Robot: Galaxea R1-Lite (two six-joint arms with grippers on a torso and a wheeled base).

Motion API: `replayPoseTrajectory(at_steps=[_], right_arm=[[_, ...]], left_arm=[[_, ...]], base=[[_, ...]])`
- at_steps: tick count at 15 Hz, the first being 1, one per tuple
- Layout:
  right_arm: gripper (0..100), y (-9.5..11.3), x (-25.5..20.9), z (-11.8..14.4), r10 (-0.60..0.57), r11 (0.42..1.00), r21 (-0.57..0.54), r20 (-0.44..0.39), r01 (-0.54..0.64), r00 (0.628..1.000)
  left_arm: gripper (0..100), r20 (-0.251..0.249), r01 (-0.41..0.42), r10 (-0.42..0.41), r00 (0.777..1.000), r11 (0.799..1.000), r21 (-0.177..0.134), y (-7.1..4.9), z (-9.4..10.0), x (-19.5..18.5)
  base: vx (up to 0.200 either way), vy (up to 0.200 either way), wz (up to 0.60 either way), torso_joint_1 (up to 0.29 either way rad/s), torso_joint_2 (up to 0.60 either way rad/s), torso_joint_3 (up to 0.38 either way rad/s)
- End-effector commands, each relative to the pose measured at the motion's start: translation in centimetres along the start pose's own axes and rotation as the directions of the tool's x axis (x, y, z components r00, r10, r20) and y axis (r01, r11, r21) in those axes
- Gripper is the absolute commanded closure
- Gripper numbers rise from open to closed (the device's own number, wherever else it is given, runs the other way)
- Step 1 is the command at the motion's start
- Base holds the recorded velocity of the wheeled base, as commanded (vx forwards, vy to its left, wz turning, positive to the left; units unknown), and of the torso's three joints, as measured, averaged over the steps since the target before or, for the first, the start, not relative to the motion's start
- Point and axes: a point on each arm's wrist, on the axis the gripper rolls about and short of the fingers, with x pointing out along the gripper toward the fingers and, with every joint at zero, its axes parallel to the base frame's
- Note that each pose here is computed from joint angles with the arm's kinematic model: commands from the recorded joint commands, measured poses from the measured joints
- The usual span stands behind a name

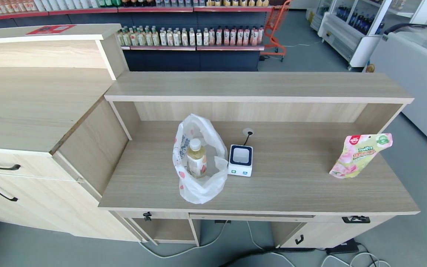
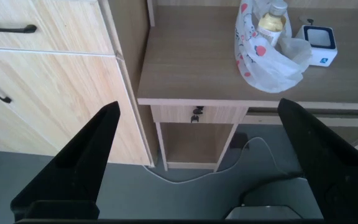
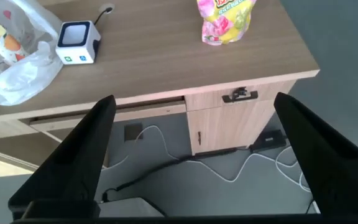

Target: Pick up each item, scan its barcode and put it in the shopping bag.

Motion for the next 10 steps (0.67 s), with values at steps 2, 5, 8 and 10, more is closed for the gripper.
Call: replayPoseTrajectory(at_steps=[2,5,8,10], right_arm=[[0,0.1,-0.2,0.5,0.021,1.0,0.002,0.017,-0.021,1.0],[0,0.6,0.2,6.0,0.14,0.989,0.045,-0.002,-0.14,0.99],[0,1.5,3.7,11.1,0.152,0.967,0.219,-0.099,-0.127,0.983],[0,2.3,8.0,13.9,0.143,0.921,0.382,-0.16,-0.073,0.977]], left_arm=[[0,0.001,-0.001,0.001,1.0,1.0,0.002,0.0,0.0,0.0],[0,0.001,-0.001,0.001,1.0,1.0,0.005,0.0,0.0,0.0],[0,0.001,-0.001,0.001,1.0,1.0,0.007,0.0,0.0,0.0],[0,0.001,-0.001,0.001,1.0,1.0,0.01,0.0,0.0,0.0]], base=[[0.0,-0.2,0.0,0.007,0.0,0.005],[0.0,-0.2,0.0,0.002,0.0,-0.001],[0.0,-0.2,0.0,0.001,0.0,0.004],[0.0,-0.2,0.0,0.005,0.0,0.0]])
